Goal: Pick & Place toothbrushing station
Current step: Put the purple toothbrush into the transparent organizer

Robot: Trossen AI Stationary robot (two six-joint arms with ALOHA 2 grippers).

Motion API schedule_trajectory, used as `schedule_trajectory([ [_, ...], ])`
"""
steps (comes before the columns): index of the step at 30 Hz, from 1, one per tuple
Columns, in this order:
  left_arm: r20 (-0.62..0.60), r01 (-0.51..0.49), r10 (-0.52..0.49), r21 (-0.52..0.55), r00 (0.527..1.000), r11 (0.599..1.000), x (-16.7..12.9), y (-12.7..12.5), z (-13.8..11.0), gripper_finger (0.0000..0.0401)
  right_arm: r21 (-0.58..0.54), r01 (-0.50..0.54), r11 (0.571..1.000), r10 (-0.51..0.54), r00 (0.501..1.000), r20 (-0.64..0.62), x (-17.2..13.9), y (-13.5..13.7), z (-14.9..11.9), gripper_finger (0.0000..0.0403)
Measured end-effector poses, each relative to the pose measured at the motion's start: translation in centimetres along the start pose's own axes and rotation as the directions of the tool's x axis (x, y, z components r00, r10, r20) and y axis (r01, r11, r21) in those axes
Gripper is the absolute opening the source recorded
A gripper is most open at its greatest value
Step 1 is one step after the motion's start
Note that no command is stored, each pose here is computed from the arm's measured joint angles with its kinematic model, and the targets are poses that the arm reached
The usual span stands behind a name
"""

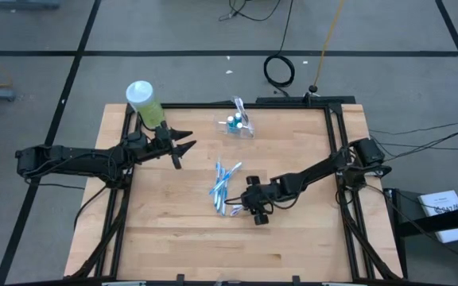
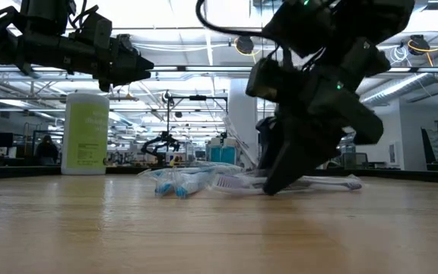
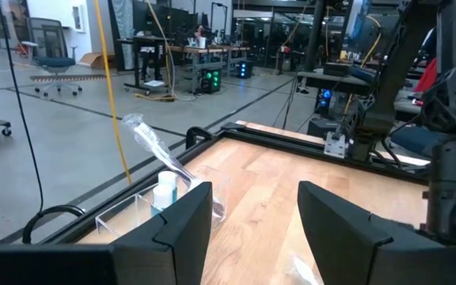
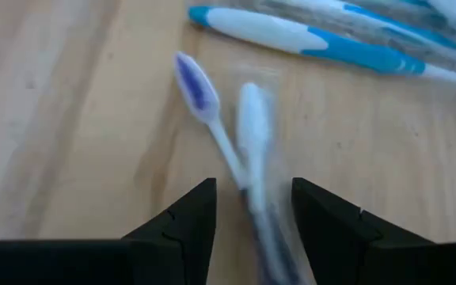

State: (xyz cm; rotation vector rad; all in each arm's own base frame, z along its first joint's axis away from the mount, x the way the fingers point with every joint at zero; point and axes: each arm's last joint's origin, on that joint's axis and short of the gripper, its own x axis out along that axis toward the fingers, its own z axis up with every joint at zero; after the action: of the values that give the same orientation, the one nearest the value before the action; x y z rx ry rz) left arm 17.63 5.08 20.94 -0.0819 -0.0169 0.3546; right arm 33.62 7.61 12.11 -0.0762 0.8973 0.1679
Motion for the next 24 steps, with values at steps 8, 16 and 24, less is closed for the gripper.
schedule_trajectory([
  [8, 0.000, 0.000, 0.000, 0.000, 1.000, 1.000, 0.0, 0.0, 0.0, 0.0196, -0.004, 0.006, 1.000, -0.006, 1.000, 0.014, -0.7, -0.3, 0.3, 0.0107],
  [16, 0.000, 0.000, 0.000, 0.000, 1.000, 1.000, 0.0, 0.0, 0.0, 0.0196, -0.021, 0.010, 1.000, -0.009, 0.999, 0.051, -1.4, -0.6, 0.9, 0.0022],
  [24, 0.000, 0.000, 0.000, 0.000, 1.000, 1.000, 0.0, 0.0, 0.0, 0.0196, -0.036, -0.015, 0.999, 0.016, 0.999, 0.041, -1.4, -0.6, 0.8, 0.0030],
])
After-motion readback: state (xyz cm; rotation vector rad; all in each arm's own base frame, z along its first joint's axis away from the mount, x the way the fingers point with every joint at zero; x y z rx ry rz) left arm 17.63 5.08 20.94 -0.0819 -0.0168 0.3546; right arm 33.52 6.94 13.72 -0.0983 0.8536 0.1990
